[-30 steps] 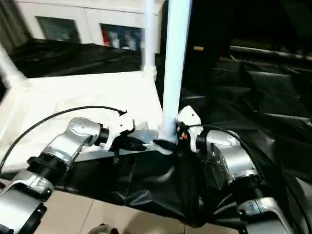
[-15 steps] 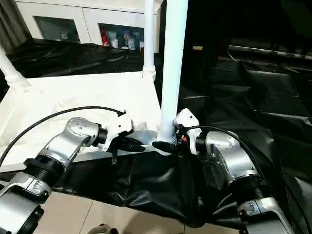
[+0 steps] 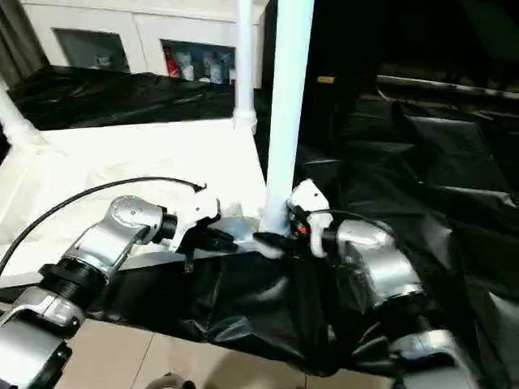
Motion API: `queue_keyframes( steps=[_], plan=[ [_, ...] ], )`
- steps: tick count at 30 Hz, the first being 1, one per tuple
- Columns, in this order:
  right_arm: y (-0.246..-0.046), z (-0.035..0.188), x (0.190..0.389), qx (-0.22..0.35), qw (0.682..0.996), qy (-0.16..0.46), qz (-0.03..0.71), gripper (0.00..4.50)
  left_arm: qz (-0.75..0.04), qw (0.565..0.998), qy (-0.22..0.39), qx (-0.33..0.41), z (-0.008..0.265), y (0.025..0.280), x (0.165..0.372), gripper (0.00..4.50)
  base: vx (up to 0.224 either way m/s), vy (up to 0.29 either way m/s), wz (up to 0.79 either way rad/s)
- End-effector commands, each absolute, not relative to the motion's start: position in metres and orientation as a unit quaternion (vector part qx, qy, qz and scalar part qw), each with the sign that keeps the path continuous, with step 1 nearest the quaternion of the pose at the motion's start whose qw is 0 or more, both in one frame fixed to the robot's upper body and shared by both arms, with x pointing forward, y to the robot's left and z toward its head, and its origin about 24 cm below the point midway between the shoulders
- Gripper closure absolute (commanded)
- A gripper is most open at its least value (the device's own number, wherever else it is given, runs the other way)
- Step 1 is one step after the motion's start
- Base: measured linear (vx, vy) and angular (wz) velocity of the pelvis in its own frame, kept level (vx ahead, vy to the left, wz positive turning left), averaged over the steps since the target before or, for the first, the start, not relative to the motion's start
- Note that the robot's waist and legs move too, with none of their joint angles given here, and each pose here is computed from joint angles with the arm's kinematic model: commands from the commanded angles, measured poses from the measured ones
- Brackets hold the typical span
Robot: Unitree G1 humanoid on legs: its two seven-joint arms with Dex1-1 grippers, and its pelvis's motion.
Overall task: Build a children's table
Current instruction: Rotate leg to tighten
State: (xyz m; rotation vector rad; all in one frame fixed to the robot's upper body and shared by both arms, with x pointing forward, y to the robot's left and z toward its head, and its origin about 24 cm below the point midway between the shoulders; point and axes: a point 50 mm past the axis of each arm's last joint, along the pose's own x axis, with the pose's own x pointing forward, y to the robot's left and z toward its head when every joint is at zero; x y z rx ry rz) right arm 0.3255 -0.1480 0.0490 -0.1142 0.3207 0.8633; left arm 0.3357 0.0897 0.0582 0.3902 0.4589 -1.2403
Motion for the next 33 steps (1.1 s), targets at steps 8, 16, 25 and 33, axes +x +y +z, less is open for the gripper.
queue_keyframes(
  steps=[8,16,25,33],
  plan=[
    [-0.14,0.023,0.355,0.038,0.97,0.22,0.095,1.76,-0.38,0.887,0.214,0.153,0.062,0.058,0.366,4.5,0.0,0.0,0.0],
    [-0.115,0.034,0.365,0.023,0.975,0.187,0.116,1.76,-0.372,0.889,0.222,0.147,0.06,0.048,0.367,4.5,0.0,0.0,0.0],
    [-0.127,0.053,0.369,-0.009,0.979,0.12,0.164,0.67,-0.417,0.865,0.207,0.188,0.058,0.058,0.365,4.5,0.0,0.0,0.0],
    [-0.154,0.064,0.347,-0.057,0.937,0.118,0.324,0.17,-0.514,0.813,0.174,0.212,0.061,0.067,0.356,4.5,0.0,0.0,0.0]
  ],
)
